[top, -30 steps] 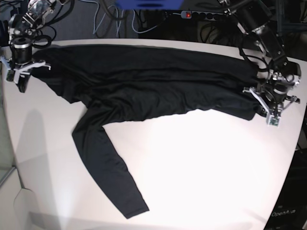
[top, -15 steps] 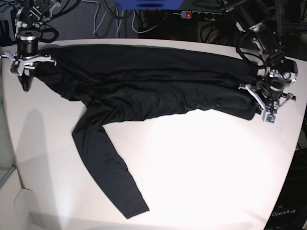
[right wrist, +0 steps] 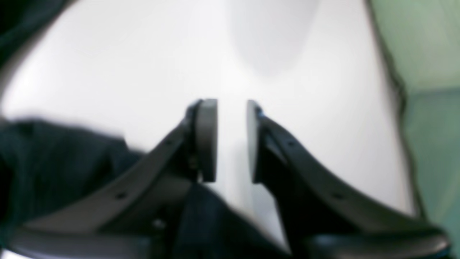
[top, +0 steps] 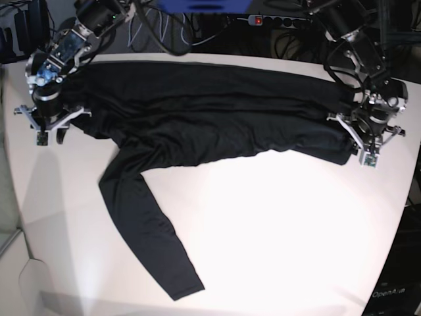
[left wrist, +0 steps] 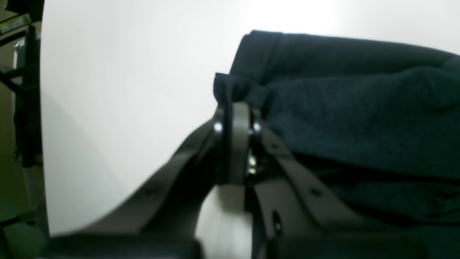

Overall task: Fold the T-shirt properly
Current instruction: 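Release and regrasp the folded edge with the right gripper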

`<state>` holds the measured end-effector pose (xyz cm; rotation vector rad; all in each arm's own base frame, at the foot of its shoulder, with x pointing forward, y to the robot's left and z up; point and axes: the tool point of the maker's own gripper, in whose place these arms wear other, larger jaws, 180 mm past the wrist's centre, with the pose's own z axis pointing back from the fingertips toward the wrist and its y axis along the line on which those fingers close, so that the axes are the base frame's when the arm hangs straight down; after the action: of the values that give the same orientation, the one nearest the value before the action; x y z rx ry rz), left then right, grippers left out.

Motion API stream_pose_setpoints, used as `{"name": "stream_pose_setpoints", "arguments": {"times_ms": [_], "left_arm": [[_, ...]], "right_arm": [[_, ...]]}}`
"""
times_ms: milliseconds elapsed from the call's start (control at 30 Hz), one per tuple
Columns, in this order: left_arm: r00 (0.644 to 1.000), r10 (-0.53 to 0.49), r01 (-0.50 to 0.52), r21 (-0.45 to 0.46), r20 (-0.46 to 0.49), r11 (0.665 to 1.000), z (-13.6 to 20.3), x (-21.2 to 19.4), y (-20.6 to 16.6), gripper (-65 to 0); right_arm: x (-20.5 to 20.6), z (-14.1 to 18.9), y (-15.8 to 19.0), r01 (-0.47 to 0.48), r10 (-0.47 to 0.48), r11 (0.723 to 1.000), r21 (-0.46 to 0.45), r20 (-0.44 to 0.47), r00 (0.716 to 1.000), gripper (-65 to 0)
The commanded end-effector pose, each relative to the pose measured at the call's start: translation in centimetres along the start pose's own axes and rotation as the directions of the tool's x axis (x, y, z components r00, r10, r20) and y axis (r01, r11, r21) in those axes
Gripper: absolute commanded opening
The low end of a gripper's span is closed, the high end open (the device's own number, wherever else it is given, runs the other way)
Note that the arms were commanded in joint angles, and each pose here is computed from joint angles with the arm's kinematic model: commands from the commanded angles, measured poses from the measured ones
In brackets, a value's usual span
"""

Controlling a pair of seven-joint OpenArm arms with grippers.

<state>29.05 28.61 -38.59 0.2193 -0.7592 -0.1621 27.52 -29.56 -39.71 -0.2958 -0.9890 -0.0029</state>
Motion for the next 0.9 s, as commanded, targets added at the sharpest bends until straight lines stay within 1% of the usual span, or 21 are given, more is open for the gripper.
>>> {"name": "stream_pose_setpoints", "arguments": {"times_ms": [0,100,167,233,300,367,433,500,567,633,700,767,867], "left_arm": [[0.999,-0.002,0.001,0.019,0.046,1.0,0.3,1.4,0.8,-65.0],[0.999,0.006,-0.007,0.007,0.035,1.0,-0.1,1.0,0.5,-65.0],[1.0,0.017,-0.017,-0.008,0.019,1.0,-0.6,0.5,0.1,-65.0],[1.0,0.022,-0.022,-0.016,0.009,1.0,-0.8,0.1,-0.1,-65.0],[1.0,0.027,-0.027,-0.024,-0.001,0.999,-1.0,-0.3,-0.3,-65.0],[1.0,0.028,-0.028,-0.026,0.009,0.999,-1.1,-0.1,-0.3,-65.0],[0.999,0.026,-0.025,-0.025,0.023,0.999,-1.1,0.1,-0.3,-65.0],[0.999,0.026,-0.025,-0.025,0.026,0.999,-1.1,0.2,-0.3,-65.0],[0.999,0.026,-0.025,-0.025,0.026,0.999,-1.1,0.2,-0.3,-65.0],[0.999,0.026,-0.025,-0.025,0.026,0.999,-1.1,0.2,-0.3,-65.0],[0.999,0.026,-0.025,-0.025,0.026,0.999,-1.1,0.2,-0.3,-65.0],[0.999,0.026,-0.025,-0.025,0.026,0.999,-1.1,0.2,-0.3,-65.0],[0.999,0.026,-0.025,-0.025,0.026,0.999,-1.1,0.2,-0.3,-65.0]], "right_arm": [[1.5,-0.1,-0.6,-0.004,0.004,1.0,-0.015,0.044,0.999,-43.5],[2.2,-0.5,0.9,-0.03,0.029,0.999,0.026,0.056,0.998,-36.2],[2.6,-0.6,1.8,-0.047,0.044,0.998,0.05,0.063,0.997,-33.2],[2.5,-0.6,2.9,-0.072,0.067,0.994,0.08,0.064,0.996,-32.3],[3.7,-0.2,3.7,-0.114,0.105,0.989,0.097,0.095,0.99,-32.1],[4.8,0.3,4.8,-0.154,0.139,0.981,0.117,0.127,0.982,-32.1],[6.2,0.9,6.4,-0.183,0.156,0.971,0.151,0.174,0.972,-32.1],[7.1,1.7,7.8,-0.207,0.172,0.961,0.182,0.188,0.967,-32.1],[7.9,2.2,8.6,-0.238,0.204,0.952,0.194,0.181,0.962,-31.9],[7.6,2.5,9.8,-0.272,0.247,0.937,0.218,0.137,0.959,-31.9],[7.0,2.4,10.7,-0.287,0.27,0.926,0.244,0.103,0.957,-31.9],[6.5,2.4,10.8,-0.286,0.274,0.925,0.249,0.083,0.958,-31.9],[6.1,2.4,11.2,-0.263,0.251,0.927,0.268,0.078,0.965,-31.8]]}}
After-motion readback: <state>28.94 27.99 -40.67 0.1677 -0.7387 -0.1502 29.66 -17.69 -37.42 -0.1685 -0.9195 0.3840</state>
